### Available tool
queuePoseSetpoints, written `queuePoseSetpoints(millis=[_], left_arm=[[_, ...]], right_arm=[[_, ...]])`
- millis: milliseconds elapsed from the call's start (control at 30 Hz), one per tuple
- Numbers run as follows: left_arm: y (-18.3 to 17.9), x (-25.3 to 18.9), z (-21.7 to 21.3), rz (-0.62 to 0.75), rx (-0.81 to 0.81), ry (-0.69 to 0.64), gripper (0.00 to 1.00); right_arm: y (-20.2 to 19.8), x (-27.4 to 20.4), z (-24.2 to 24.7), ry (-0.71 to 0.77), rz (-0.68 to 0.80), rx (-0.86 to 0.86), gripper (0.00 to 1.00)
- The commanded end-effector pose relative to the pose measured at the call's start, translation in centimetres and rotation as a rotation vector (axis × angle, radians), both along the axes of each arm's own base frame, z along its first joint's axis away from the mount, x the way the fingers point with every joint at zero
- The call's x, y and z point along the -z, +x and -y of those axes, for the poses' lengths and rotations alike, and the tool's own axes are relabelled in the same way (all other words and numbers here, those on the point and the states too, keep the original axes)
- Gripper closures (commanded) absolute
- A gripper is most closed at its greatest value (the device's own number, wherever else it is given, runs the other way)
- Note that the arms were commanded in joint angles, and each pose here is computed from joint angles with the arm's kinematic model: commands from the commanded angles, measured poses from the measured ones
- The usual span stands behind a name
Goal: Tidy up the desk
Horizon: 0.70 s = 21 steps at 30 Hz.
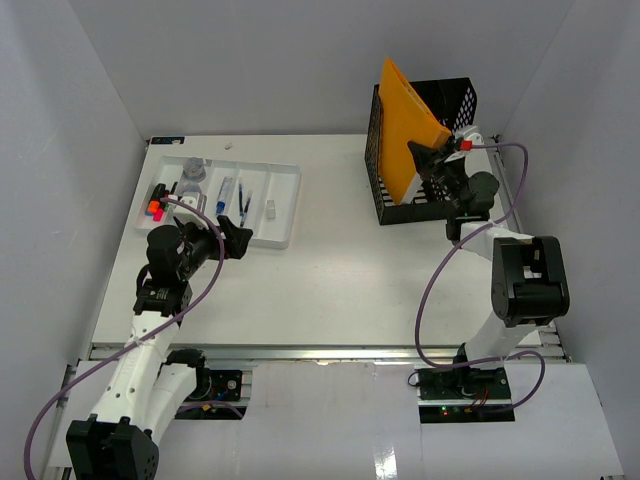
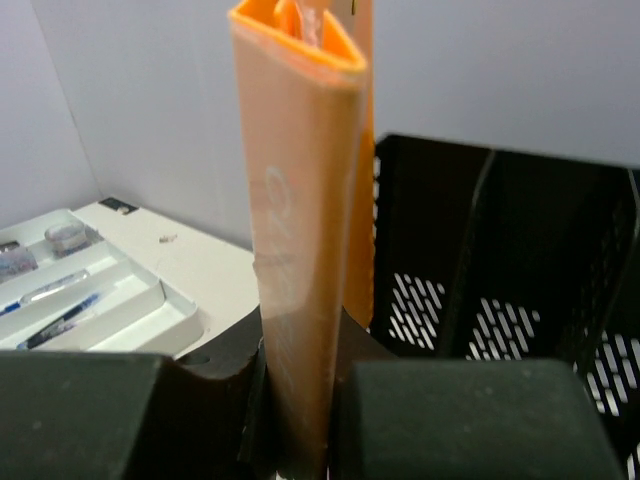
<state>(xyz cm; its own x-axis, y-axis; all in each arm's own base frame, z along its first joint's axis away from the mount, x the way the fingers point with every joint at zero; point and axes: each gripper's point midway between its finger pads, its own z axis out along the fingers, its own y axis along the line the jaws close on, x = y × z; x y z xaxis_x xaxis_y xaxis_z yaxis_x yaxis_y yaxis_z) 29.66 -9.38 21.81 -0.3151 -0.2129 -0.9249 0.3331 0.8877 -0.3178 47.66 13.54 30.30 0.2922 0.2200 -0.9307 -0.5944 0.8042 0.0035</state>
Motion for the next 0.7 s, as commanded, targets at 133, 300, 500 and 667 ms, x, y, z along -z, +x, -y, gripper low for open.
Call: queuePoseSetpoints(millis=[133,300,500,667], left_arm=[[0.0,-0.1,-0.1,0.008,0.001,-0.002,0.02],[-0.1,-0.4,0.1,0.014,0.008,-0.006,0.02],[-0.2,-0.4,0.1,0.017,0.014,-0.007,0.02],[-0.3,-0.5,0.4,0.018,0.032,-0.012,0.02]], right_arm=[[-3.7,-3.9,0.1,-0.024,0.234,0.002,0.92],[-3.3,-3.4,0.0,-0.069,0.191,0.005,0.8],[-3.1,-2.7,0.1,-0.109,0.149,0.018,0.16],[-4.0,-4.0,0.8,-0.17,0.134,0.059,0.1]])
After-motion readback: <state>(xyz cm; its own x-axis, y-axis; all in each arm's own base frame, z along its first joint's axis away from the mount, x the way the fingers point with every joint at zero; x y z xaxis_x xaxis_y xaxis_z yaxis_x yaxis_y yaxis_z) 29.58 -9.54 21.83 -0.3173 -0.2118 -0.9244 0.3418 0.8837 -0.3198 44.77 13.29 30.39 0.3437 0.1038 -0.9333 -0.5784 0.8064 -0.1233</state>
